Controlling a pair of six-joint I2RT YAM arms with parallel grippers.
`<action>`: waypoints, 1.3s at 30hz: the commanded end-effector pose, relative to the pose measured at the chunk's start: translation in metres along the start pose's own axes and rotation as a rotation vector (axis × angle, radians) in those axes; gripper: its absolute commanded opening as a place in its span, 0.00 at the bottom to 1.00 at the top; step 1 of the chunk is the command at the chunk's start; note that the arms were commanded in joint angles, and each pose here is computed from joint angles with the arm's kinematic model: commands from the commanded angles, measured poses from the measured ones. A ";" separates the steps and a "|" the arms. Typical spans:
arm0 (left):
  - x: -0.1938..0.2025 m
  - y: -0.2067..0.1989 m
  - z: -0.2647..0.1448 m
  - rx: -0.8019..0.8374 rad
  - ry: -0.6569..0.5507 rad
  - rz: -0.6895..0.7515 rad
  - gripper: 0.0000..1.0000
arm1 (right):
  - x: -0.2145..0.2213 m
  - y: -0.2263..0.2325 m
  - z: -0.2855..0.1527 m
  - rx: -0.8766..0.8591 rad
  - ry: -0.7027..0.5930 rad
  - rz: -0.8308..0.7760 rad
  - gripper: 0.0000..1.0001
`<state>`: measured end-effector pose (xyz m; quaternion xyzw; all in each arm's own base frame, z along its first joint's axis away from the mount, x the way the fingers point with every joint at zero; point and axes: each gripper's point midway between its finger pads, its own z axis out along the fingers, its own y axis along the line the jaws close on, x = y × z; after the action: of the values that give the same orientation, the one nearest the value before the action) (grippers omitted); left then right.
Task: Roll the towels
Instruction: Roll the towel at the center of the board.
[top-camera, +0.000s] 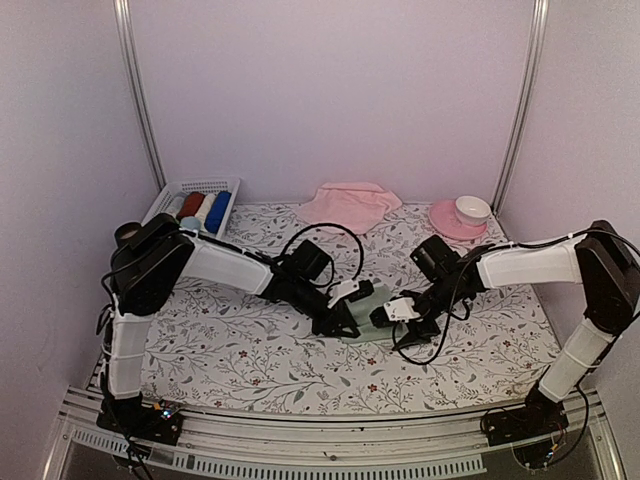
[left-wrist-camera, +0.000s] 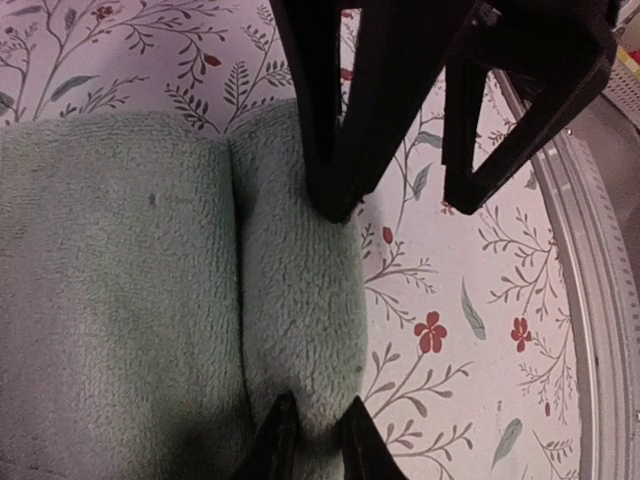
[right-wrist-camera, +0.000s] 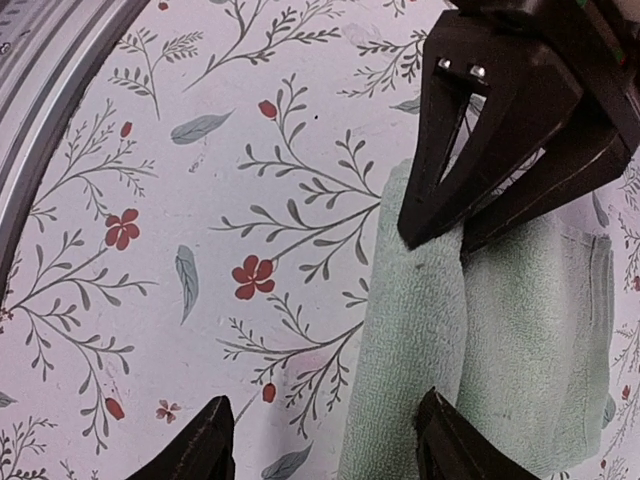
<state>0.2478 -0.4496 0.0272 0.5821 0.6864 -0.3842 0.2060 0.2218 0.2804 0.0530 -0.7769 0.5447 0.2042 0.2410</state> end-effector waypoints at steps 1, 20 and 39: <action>0.032 0.006 0.007 0.041 0.083 -0.136 0.15 | 0.008 -0.006 0.013 0.036 0.050 0.003 0.62; 0.017 0.008 -0.008 0.025 0.018 -0.135 0.40 | 0.040 -0.029 0.032 0.131 0.216 0.070 0.36; -0.033 -0.034 -0.057 -0.358 -0.195 0.333 0.56 | -0.003 0.012 0.032 -0.236 0.043 0.199 0.15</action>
<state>0.2433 -0.4161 0.0955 0.5686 0.6528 -0.3223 0.3830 0.2463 0.3029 0.0301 -0.7580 0.5939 0.1896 0.1917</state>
